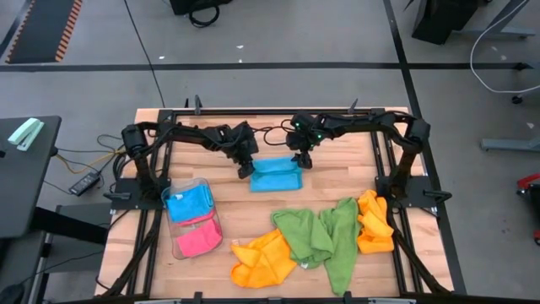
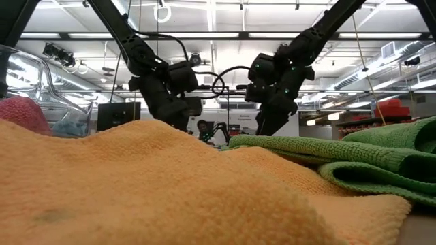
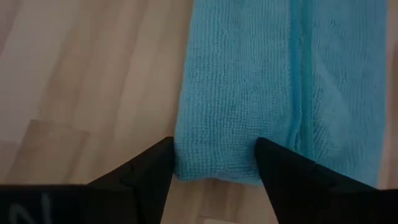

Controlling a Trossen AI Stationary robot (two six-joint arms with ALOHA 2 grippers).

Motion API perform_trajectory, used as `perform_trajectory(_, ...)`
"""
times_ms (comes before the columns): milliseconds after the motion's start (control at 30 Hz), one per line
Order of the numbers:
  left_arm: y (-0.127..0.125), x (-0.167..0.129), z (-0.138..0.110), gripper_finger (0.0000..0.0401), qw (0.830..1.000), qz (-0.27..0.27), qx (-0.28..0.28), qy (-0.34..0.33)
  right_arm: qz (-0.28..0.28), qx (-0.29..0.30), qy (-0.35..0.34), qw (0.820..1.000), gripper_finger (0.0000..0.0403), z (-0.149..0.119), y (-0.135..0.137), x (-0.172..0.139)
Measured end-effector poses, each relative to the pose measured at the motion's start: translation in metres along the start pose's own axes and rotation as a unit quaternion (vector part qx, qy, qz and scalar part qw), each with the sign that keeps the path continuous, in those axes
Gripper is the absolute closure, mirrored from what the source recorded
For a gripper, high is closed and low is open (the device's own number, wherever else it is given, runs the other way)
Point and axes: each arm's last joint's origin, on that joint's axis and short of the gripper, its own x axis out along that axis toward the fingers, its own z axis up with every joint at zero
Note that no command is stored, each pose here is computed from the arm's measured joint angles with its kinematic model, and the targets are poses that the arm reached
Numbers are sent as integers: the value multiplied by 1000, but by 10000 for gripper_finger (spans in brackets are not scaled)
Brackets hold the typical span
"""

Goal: Fold microfiber towels
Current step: Fold the blue microfiber cloth

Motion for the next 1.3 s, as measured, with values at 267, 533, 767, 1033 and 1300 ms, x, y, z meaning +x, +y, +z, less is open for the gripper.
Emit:
perform_trajectory(267, -3, 1, -1, 231, 1000, 5, 20, 7, 14, 49, 40, 998, 152, -14, -7, 23)
perform_trajectory(533, -4, 1, -1, 262, 1000, 2, 24, 8, 21, 86, 59, 994, 152, -16, -5, 23)
perform_trajectory(767, -4, 1, -1, 286, 999, -1, 33, 8, 16, 102, 75, 992, 193, -15, 3, 25)
perform_trajectory(1033, -9, 3, -1, 315, 997, -7, 72, 5, 3, 79, 83, 993, 318, -11, 14, 29)
perform_trajectory(1300, -20, 7, 3, 382, 991, 3, 131, -6, 14, 63, 77, 995, 393, -10, 16, 30)
